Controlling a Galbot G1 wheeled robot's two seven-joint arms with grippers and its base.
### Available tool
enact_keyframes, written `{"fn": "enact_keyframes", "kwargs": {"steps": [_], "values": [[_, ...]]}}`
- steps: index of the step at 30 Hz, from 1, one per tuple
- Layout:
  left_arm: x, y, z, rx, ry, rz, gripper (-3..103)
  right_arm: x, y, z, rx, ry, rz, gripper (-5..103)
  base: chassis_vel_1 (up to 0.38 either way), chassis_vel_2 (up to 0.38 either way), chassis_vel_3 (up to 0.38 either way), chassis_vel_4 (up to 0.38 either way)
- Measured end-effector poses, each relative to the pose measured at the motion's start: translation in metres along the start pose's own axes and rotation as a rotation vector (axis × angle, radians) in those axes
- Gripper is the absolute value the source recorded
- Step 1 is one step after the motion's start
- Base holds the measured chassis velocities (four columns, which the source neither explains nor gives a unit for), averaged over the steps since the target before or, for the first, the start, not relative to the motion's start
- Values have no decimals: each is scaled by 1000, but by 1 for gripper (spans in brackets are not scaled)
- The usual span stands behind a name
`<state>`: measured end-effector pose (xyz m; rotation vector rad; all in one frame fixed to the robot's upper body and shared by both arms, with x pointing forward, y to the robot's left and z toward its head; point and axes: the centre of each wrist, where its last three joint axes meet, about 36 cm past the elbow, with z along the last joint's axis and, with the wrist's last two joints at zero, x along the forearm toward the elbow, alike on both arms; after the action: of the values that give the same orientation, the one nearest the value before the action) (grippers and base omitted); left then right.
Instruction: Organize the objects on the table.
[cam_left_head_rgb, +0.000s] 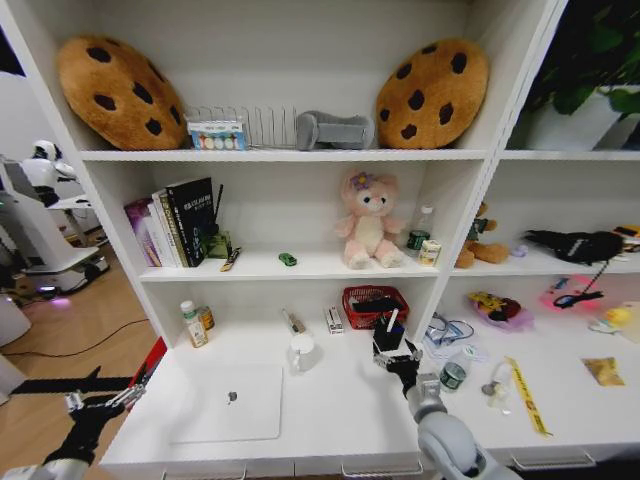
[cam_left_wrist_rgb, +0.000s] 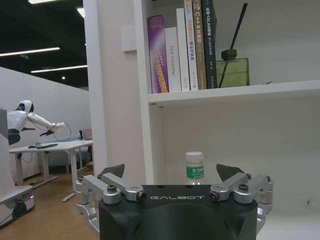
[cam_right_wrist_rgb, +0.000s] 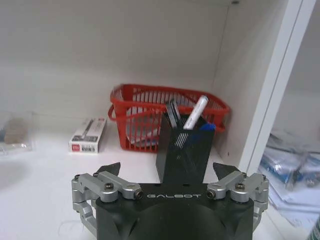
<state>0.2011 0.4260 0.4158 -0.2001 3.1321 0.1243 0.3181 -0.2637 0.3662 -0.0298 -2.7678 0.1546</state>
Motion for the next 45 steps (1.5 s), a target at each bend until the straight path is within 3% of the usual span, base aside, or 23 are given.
{"fn": "enact_keyframes", "kwargs": {"steps": [4, 7, 18, 28, 45], "values": [[0, 0, 0, 0, 0, 0, 100, 0, -1, 7, -9, 33, 9, 100, 0, 0, 0, 0], [0, 0, 0, 0, 0, 0, 100, -4, -2, 12, -53, 95, 21, 100, 0, 0, 0, 0], [0, 0, 0, 0, 0, 0, 100, -19, -13, 5, -160, 147, 59, 100, 0, 0, 0, 0], [0, 0, 0, 0, 0, 0, 100, -28, -29, 4, -187, 154, 96, 100, 0, 0, 0, 0], [0, 0, 0, 0, 0, 0, 100, -30, -27, 19, -218, 202, 107, 100, 0, 0, 0, 0]]}}
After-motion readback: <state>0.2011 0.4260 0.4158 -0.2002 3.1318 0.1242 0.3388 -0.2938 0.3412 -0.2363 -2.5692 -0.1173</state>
